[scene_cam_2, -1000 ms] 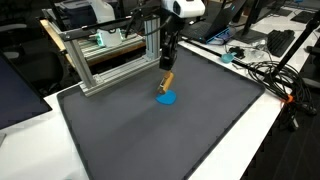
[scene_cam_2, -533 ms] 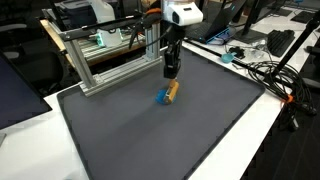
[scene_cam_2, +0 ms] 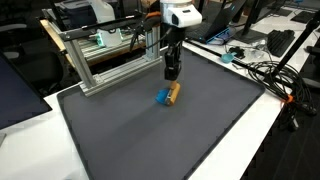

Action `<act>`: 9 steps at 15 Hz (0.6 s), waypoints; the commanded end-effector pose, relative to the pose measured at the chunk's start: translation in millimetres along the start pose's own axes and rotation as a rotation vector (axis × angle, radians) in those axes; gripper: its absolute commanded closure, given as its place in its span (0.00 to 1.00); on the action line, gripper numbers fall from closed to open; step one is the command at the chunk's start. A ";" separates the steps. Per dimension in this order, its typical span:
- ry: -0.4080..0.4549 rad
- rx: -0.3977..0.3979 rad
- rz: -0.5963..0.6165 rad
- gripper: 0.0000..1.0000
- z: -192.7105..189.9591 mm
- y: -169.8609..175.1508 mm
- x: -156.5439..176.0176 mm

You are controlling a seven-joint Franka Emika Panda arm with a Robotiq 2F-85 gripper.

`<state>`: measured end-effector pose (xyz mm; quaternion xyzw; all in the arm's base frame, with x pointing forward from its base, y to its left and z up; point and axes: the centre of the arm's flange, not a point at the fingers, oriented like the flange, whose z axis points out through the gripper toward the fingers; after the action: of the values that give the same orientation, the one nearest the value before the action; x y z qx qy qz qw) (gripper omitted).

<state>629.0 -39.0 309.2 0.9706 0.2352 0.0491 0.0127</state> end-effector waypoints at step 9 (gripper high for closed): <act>-0.052 0.000 -0.007 0.78 22.6 5.0 -2.4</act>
<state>629.0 -39.5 308.0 0.9704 0.2366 0.0469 0.0141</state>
